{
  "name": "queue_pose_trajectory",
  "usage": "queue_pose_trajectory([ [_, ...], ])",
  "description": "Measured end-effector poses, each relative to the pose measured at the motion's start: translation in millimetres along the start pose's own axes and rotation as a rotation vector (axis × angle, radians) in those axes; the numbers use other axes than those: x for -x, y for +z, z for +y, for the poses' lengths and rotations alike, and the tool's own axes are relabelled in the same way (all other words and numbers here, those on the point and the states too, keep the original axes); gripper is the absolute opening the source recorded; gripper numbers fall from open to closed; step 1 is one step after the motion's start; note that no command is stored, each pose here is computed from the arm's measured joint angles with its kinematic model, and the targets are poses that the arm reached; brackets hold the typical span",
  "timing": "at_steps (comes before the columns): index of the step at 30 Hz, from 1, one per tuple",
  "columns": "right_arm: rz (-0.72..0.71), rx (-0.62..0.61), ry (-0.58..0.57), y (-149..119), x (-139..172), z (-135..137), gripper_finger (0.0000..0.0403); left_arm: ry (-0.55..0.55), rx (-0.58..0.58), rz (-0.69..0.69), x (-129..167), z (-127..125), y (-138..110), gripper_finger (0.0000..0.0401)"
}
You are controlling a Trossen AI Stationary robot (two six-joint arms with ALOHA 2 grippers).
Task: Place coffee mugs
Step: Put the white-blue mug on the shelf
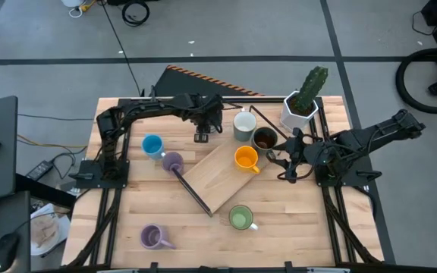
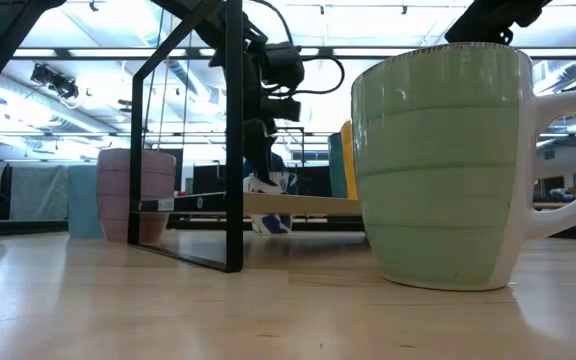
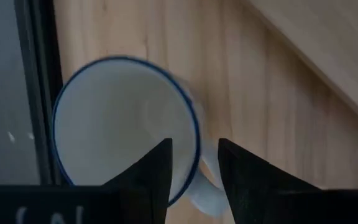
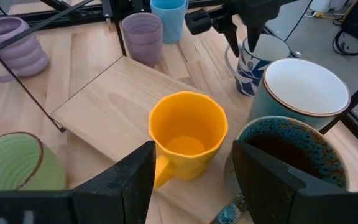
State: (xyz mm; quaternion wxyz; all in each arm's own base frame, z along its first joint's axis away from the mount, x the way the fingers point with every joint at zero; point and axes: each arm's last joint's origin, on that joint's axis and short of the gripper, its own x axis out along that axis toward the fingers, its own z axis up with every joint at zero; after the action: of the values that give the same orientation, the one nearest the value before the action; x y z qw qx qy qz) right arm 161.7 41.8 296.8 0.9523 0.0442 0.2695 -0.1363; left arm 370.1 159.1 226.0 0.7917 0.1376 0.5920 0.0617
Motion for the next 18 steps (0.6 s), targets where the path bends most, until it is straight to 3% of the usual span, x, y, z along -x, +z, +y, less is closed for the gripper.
queue_pose_trajectory([
  [4, 0.001, 0.003, 0.001, 0.0, -0.1, -0.1, 0.0218, 0.008, -0.064, -0.005, 0.2, -0.6, 1.3, 0.0135],
  [10, 0.003, 0.003, 0.007, 0.0, -0.1, 0.1, 0.0218, 0.036, 0.037, -0.077, 0.5, 3.1, 7.6, 0.0135],
  [13, 0.004, 0.004, 0.008, -0.1, -0.1, 0.1, 0.0218, -0.024, 0.091, -0.106, -5.1, 1.8, 9.4, 0.0135],
  [18, 0.005, 0.003, 0.011, -0.2, -0.1, 0.2, 0.0218, -0.002, 0.180, -0.082, -16.8, 1.6, 10.3, 0.0135],
])
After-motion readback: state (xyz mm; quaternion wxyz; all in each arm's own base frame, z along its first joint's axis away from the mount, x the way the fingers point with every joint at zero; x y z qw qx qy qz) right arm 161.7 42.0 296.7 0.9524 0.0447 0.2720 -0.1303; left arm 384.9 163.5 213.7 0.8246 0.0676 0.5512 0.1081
